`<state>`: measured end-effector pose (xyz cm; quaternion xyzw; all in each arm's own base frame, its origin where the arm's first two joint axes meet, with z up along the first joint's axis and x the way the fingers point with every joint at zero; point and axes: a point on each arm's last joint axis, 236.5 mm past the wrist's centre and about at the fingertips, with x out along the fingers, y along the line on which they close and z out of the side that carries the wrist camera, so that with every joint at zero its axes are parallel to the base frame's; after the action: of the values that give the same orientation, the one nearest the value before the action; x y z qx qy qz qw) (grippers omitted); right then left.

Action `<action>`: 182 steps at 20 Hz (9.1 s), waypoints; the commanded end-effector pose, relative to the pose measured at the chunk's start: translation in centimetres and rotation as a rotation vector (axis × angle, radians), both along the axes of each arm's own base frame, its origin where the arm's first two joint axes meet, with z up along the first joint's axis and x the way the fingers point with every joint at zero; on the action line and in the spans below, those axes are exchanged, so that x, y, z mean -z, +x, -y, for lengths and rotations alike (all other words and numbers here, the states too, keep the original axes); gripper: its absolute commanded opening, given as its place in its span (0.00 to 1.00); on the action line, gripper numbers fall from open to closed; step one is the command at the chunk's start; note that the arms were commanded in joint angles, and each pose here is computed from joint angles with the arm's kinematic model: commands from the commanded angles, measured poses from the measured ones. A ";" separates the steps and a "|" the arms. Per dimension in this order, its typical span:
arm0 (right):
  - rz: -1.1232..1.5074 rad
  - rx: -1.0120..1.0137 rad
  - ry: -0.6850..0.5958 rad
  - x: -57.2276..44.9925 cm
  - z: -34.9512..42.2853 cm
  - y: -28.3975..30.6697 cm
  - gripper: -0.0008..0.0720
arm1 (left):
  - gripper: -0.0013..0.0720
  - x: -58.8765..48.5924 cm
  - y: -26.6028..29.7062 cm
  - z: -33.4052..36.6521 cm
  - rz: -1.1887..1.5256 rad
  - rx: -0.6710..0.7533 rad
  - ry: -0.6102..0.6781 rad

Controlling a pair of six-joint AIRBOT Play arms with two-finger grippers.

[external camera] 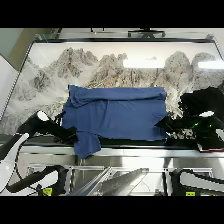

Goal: Fold the shirts.

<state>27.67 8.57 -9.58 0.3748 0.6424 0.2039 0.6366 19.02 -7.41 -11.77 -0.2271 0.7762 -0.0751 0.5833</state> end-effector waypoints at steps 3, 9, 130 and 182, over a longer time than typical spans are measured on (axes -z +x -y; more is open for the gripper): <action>-0.030 0.001 0.060 -1.1 0.2 -0.8 0.59 | 0.06 -0.5 0.1 1.0 0.025 0.035 -0.058; -0.071 0.062 0.149 -2.6 2.2 -1.8 0.03 | 0.06 -2.8 1.1 0.9 0.139 0.056 -0.049; 0.102 -0.254 0.059 0.5 -21.5 14.6 0.84 | 0.05 -50.9 17.3 6.1 1.357 0.364 -0.644; 0.477 0.534 -0.110 -29.7 9.9 6.3 0.03 | 0.05 -45.3 17.6 7.5 1.186 0.417 -0.483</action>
<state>31.80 -7.40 16.93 0.5001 0.3867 -0.0281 0.7743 35.89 -14.64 36.80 -0.1377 0.2592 -0.5098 0.8087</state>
